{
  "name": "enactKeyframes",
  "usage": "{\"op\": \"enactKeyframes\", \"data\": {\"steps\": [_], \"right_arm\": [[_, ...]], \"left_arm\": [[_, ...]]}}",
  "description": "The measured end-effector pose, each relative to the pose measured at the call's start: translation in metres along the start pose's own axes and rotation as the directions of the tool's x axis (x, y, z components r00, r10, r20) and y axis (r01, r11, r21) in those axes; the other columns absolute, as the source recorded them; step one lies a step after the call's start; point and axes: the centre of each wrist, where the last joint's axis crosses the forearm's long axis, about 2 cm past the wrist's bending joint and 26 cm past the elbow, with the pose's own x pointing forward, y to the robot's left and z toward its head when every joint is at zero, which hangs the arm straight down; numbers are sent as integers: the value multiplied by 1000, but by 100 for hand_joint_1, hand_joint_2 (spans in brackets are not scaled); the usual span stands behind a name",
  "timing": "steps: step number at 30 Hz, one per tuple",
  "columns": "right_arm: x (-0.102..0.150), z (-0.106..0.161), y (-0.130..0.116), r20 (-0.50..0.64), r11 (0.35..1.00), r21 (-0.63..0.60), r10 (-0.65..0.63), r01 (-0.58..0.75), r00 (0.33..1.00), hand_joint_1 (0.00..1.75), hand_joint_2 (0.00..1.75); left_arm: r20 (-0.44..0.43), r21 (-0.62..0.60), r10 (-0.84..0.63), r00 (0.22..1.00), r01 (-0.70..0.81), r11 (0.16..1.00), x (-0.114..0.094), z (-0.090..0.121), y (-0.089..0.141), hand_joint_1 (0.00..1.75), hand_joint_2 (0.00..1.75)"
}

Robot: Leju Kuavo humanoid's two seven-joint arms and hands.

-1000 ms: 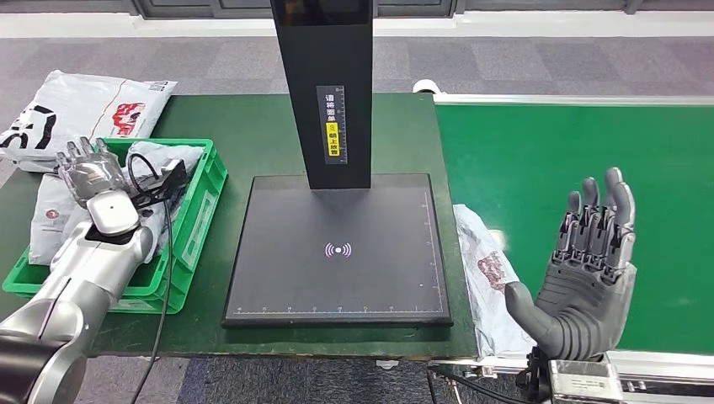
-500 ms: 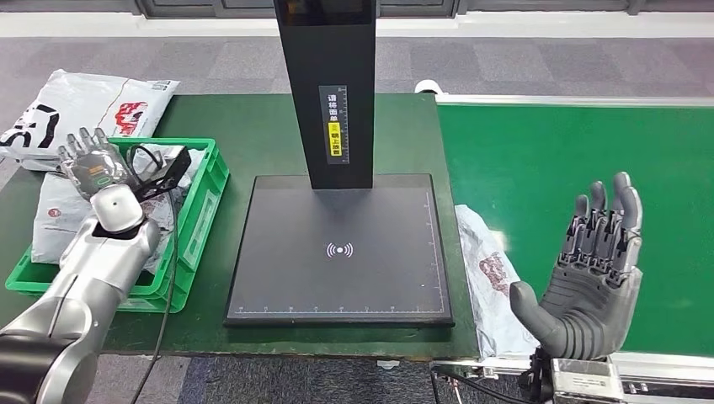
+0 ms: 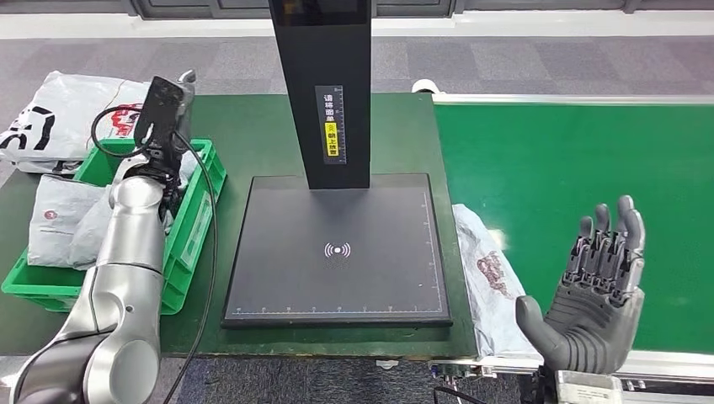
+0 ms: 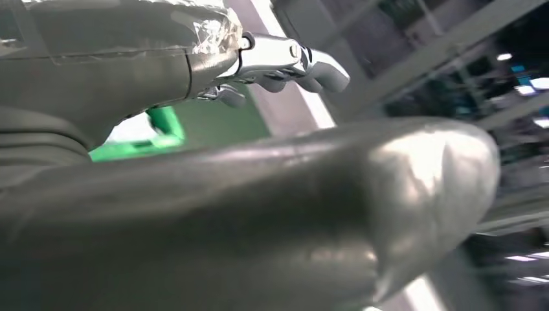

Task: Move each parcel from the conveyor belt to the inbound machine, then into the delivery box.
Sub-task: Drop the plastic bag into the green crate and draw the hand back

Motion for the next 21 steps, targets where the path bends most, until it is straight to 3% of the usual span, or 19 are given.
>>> {"op": "enactKeyframes", "data": {"steps": [1, 5, 8, 14, 21], "right_arm": [[-1, -1, 0, -9, 1000, 10, -5, 5, 1000, 0, 175], [-12, -12, -3, -67, 995, 76, -52, 57, 996, 0, 175], [-34, -24, -12, -135, 983, 155, -79, 100, 988, 0, 175], [-83, -34, -46, -247, 977, 203, -14, 66, 969, 0, 175], [-100, -32, -63, -299, 983, 177, 16, 39, 954, 0, 175]], "left_arm": [[20, 0, 38, 999, -38, 999, 1, 3, -1, 0, 0], [119, -25, 191, 974, -190, 982, -2, 24, -8, 0, 175], [175, -50, 291, 940, -287, 957, -9, 49, -19, 0, 175], [204, -78, 335, 920, -326, 942, -20, 94, -44, 0, 175], [215, -74, 337, 916, -329, 941, -18, 107, -47, 0, 175]]}}
